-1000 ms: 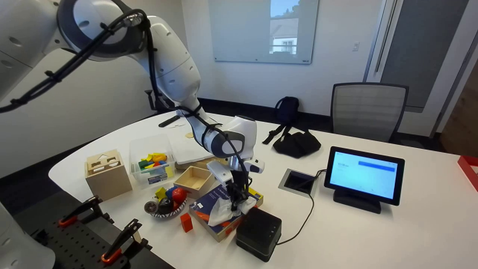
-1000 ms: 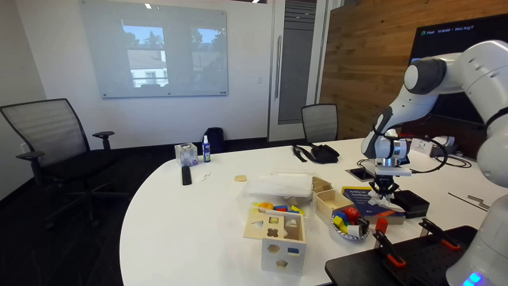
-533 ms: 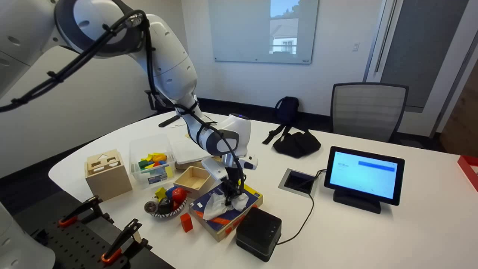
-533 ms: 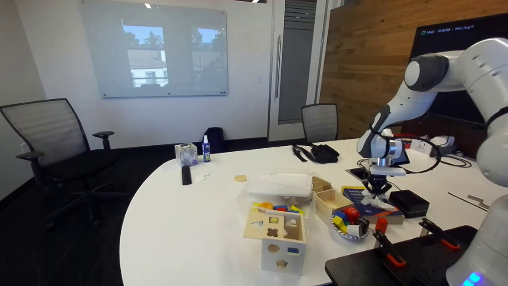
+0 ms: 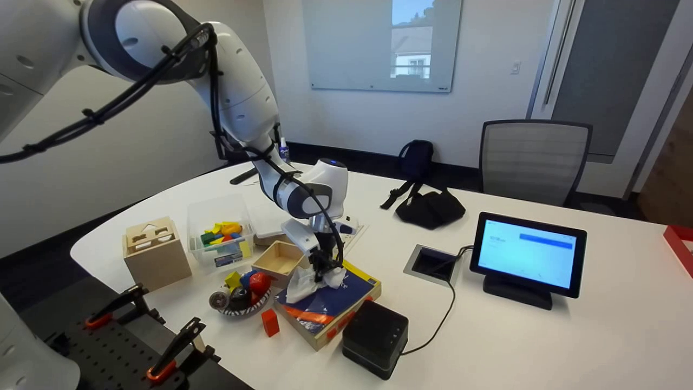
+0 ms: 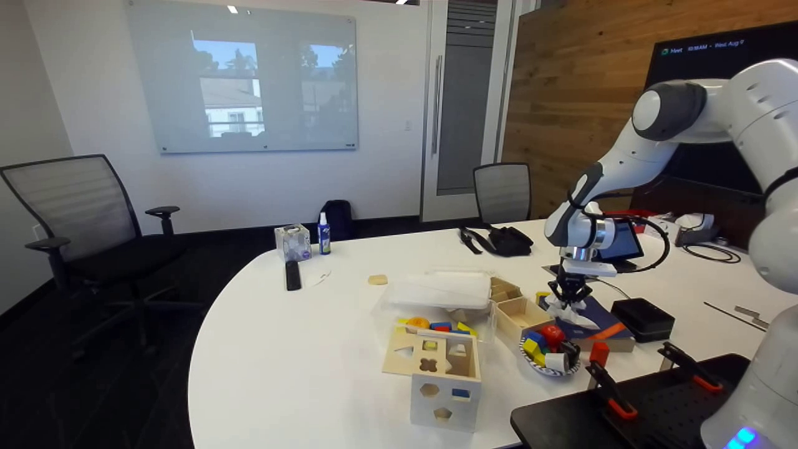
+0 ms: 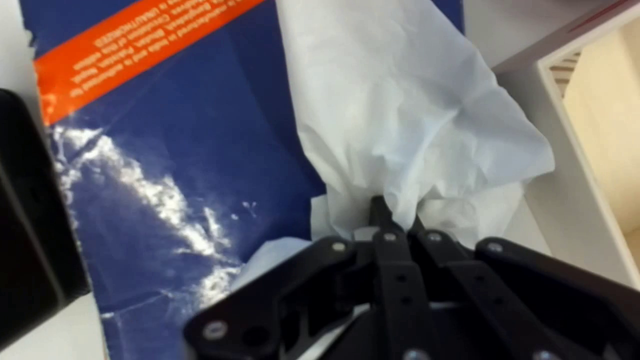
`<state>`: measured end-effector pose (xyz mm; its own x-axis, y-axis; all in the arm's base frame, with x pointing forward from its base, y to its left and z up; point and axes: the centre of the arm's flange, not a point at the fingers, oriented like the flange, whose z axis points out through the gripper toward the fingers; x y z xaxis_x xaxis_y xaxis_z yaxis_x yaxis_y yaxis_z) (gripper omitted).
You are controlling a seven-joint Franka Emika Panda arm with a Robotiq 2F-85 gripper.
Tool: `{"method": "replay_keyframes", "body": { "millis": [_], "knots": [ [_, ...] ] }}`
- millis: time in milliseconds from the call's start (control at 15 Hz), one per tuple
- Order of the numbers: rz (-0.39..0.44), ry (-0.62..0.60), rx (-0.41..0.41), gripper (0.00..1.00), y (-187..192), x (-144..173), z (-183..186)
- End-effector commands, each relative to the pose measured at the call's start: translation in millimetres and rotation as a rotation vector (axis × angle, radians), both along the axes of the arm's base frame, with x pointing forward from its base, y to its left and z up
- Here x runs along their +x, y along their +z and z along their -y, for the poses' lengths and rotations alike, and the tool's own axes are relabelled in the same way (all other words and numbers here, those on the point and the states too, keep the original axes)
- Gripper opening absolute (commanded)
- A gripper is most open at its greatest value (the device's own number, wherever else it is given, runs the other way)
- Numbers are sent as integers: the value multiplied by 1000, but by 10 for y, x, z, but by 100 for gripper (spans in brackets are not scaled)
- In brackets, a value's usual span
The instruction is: Use the paper towel to wipe the book
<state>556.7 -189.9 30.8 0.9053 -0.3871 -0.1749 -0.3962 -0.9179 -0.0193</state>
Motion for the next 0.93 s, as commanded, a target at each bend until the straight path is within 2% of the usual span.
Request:
{"method": "replay_keyframes", "body": {
  "millis": [0,133,267,533,667,867],
  "knots": [
    [-6,73,39,1,-208,-96,-262],
    [-35,110,28,1,-202,-141,-221],
    [-70,137,51,1,-202,-189,-135],
    [-211,152,84,1,-211,-396,-22],
    [-256,104,46,1,-206,-514,69],
    [-241,34,-35,1,-110,-599,229]
  ]
}}
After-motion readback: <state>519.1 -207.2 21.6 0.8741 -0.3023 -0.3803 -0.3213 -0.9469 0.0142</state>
